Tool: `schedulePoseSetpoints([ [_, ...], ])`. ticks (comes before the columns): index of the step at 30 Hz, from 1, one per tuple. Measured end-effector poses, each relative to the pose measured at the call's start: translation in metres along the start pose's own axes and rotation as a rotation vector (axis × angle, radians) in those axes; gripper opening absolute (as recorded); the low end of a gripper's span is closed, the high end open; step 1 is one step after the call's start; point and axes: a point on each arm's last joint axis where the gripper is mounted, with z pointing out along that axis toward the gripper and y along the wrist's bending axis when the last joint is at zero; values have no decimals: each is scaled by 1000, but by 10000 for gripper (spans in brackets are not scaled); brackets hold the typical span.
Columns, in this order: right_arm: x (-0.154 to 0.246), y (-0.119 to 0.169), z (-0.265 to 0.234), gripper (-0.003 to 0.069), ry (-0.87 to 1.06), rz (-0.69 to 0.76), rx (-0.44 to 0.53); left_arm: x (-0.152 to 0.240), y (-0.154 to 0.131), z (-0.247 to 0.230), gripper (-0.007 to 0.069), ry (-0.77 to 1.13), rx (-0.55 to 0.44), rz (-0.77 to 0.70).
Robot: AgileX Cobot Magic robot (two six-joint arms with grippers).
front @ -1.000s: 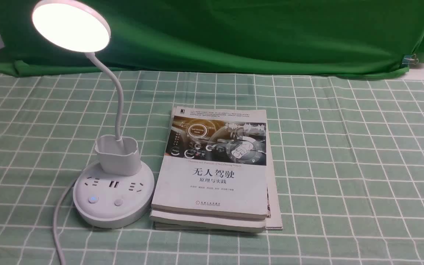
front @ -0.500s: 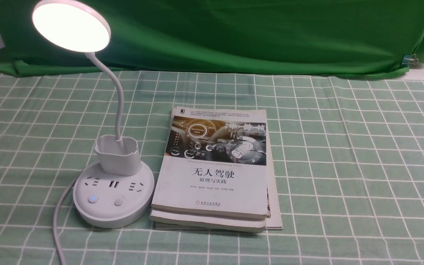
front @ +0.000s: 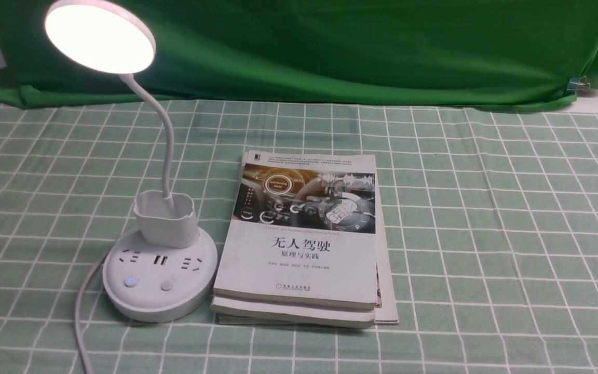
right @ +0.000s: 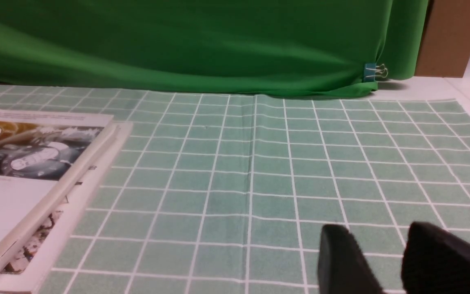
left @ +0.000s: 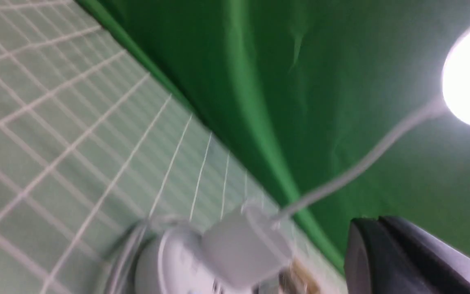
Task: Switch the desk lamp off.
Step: Use the left arm to press the button switch on the lamp holder
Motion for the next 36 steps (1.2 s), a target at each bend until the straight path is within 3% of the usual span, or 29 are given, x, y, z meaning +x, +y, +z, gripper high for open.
schedulePoseSetpoints([
  [4, 0, 0, 0, 242, 0, 0, 0, -5, -2, 0, 4, -37, 5, -2],
  [8, 0, 0, 0, 242, 0, 0, 0, -18, -29, 1, 3, 98, 32, 165],
  [10, 0, 0, 0, 242, 0, 0, 0, -24, -38, 6, 3, 147, -20, 219],
  [13, 0, 0, 0, 242, 0, 0, 0, -39, -60, 25, 3, 435, -57, 377],
  [18, 0, 0, 0, 242, 0, 0, 0, -41, -63, 75, 3, 873, -186, 523],
  [21, 0, 0, 0, 242, 0, 0, 0, -35, -62, 104, 3, 1025, -206, 526],
  [28, 0, 0, 0, 242, 0, 0, 0, 10, -73, 157, 1, 1378, -143, 628],
  [36, 0, 0, 0, 242, 0, 0, 0, 53, -76, 198, 1, 1499, -140, 727],
])
